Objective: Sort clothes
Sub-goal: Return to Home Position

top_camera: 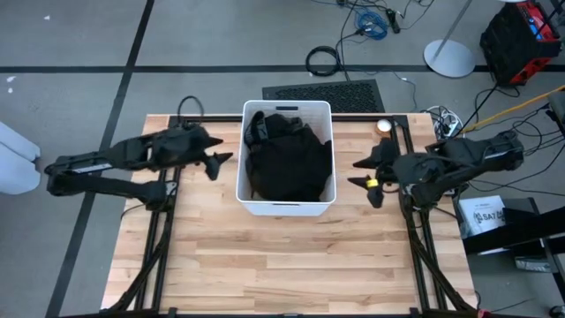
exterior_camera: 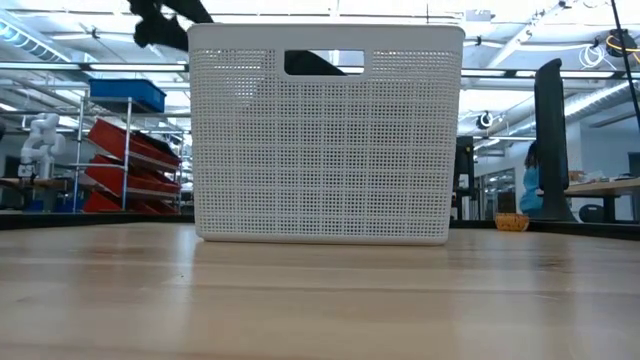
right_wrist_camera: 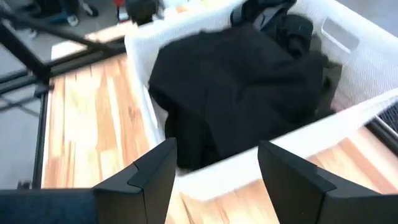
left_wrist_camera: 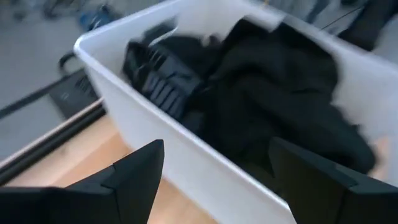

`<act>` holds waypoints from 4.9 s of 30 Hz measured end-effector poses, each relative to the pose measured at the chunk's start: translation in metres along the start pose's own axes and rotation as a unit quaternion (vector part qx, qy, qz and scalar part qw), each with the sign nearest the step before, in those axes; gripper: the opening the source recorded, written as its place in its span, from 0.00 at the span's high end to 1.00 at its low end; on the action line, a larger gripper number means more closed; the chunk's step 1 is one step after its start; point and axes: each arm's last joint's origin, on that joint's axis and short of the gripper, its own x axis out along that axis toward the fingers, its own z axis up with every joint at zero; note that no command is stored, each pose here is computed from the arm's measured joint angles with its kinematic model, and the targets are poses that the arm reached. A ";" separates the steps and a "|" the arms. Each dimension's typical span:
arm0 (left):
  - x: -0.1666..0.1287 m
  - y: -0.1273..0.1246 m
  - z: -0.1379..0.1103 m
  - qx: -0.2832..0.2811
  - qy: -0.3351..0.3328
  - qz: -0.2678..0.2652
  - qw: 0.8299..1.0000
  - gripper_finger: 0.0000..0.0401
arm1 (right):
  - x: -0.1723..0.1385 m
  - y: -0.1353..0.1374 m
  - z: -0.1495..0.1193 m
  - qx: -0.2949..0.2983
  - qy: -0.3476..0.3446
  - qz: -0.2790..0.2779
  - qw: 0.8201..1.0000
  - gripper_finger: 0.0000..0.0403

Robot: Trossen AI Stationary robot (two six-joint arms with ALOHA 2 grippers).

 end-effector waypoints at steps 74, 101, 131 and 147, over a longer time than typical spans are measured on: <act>0.023 0.035 -0.170 -0.008 -0.278 -0.264 0.924 0.26 | 0.082 -0.088 -0.216 0.111 -0.232 0.147 0.955 0.71; 0.037 0.033 -0.186 0.122 -0.189 -0.270 0.936 0.26 | 0.093 -0.084 -0.228 -0.099 -0.167 0.136 0.971 0.71; 0.037 0.033 -0.186 0.121 -0.191 -0.268 0.936 0.26 | 0.084 -0.086 -0.221 -0.112 -0.222 0.137 0.959 0.71; 0.037 0.033 -0.186 0.121 -0.191 -0.269 0.936 0.26 | 0.076 -0.088 -0.217 -0.096 -0.262 0.147 0.949 0.71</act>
